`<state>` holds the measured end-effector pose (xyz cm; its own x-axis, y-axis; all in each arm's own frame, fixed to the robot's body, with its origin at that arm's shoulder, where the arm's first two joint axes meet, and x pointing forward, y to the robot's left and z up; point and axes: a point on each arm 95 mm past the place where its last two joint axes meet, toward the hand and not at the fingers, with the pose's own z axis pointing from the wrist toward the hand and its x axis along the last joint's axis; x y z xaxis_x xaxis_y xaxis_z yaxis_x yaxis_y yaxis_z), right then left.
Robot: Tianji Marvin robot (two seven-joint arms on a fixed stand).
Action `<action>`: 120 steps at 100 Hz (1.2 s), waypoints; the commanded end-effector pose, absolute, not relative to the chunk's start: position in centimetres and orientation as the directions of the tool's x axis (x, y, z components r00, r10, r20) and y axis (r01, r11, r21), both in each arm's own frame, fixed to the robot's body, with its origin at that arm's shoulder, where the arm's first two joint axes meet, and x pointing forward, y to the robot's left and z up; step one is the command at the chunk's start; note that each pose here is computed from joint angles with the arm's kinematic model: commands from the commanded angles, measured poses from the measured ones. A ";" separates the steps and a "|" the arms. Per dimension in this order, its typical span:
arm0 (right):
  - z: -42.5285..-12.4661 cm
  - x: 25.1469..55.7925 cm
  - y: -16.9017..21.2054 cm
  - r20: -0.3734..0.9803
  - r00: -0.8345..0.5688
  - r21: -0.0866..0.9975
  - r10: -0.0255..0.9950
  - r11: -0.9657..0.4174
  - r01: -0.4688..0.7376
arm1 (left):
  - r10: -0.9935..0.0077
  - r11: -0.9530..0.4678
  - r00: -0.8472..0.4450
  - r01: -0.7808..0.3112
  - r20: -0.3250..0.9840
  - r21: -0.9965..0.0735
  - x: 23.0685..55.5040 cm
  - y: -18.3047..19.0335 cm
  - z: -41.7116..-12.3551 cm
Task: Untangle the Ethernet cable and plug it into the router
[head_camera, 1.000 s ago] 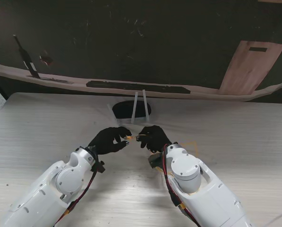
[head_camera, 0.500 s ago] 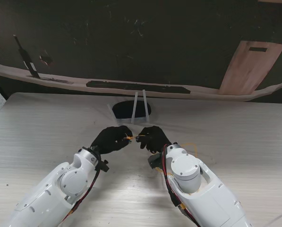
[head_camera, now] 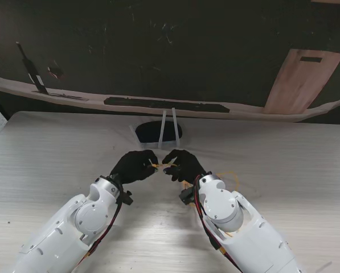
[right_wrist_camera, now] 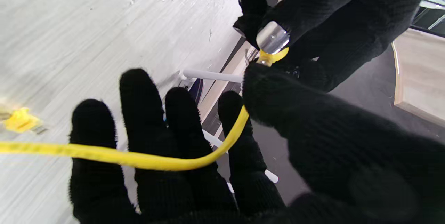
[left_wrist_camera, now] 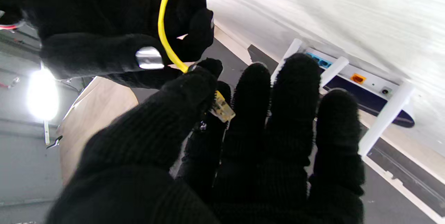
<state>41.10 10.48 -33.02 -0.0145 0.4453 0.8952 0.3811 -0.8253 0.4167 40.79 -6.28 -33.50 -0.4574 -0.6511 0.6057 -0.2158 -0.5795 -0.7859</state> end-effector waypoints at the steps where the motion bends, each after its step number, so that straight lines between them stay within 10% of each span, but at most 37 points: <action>1: -33.2 41.0 10.4 0.897 -0.013 0.407 0.442 -0.816 0.411 | -0.659 -0.566 -0.467 -0.208 0.590 -0.798 40.6 -6.5 -33.5; 120: -33.8 41.1 12.5 0.601 -0.403 0.788 0.690 -0.594 0.158 | -0.683 -0.545 -0.402 -0.274 0.609 -0.792 40.7 -7.8 -34.1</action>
<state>41.26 12.23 -33.69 -0.3946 0.7023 0.5925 0.1477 -0.5879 0.7953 40.79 -7.63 -34.02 -0.4024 -0.6843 0.6081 -0.2564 -0.5534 -0.7924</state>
